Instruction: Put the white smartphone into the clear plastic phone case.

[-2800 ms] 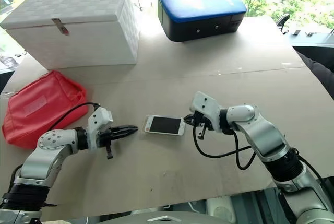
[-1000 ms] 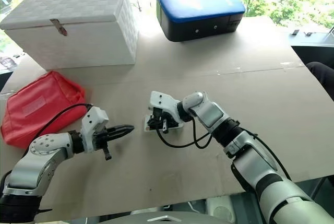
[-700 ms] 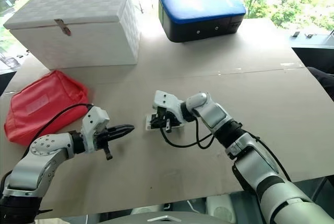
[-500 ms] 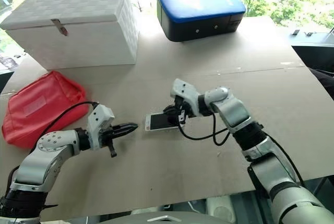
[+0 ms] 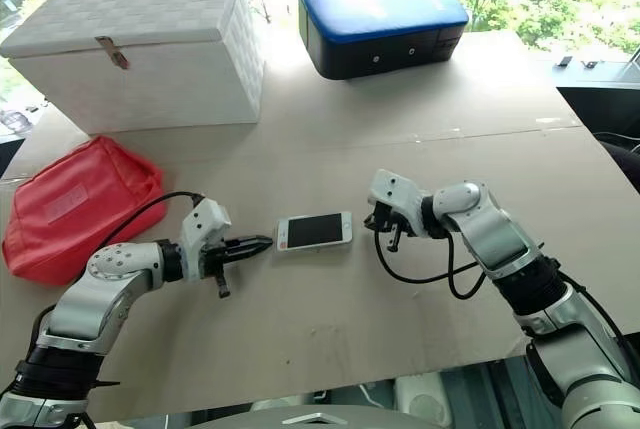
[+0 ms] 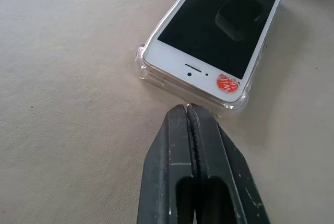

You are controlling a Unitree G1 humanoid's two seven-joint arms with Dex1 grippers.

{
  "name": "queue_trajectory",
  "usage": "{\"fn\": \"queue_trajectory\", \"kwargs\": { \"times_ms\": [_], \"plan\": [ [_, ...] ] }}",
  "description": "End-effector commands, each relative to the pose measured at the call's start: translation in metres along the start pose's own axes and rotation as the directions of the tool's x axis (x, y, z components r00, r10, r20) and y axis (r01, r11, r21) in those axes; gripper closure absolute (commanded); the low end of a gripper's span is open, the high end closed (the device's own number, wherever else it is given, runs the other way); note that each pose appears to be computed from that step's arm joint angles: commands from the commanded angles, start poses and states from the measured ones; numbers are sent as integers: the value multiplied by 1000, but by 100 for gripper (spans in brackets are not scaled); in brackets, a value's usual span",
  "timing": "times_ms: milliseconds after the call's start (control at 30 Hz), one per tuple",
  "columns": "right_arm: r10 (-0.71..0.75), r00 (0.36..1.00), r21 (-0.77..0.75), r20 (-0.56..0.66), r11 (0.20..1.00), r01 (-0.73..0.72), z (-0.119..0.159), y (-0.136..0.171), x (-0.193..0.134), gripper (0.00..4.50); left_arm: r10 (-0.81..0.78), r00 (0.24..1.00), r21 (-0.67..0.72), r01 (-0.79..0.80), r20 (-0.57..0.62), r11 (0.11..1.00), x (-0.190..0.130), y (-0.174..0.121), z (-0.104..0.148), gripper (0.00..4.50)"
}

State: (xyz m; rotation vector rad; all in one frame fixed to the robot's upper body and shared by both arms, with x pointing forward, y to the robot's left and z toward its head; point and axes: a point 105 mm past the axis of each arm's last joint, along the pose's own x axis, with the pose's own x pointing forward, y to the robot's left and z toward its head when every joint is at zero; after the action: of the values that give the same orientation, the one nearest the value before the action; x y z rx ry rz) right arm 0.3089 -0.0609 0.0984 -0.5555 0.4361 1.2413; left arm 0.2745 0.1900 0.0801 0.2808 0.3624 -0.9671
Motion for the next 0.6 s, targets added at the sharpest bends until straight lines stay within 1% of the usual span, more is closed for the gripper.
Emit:
{"fn": "queue_trajectory", "kwargs": {
  "times_ms": [33,133,233,367,467,533,567,600],
  "plan": [
    [16,999,-74,31,997,-14,18,5,5,450,-13,1000,31,13,6,999,1,0,3,448],
    [71,997,-130,28,989,-66,25,15,17,450,-21,1000,37,21,5,999,3,0,1,448],
    [106,994,-204,-19,973,-108,25,22,26,450,-29,1000,43,29,8,999,6,-1,1,448],
    [118,993,-229,-12,966,-118,30,24,32,450,-42,999,55,42,13,998,9,-5,4,448],
    [95,995,-222,-9,970,-95,27,21,29,450,-35,999,50,33,23,998,8,-5,6,448],
    [70,997,-198,-15,978,-71,20,17,23,450,-12,999,33,11,35,999,3,-1,6,448],
    [44,999,-175,-26,983,-47,13,13,17,450,1,999,20,-2,54,1000,-1,2,8,448],
    [0,999,-129,-33,992,-5,5,5,8,450,7,995,-5,-6,102,1000,-7,4,13,448]
  ]
}}
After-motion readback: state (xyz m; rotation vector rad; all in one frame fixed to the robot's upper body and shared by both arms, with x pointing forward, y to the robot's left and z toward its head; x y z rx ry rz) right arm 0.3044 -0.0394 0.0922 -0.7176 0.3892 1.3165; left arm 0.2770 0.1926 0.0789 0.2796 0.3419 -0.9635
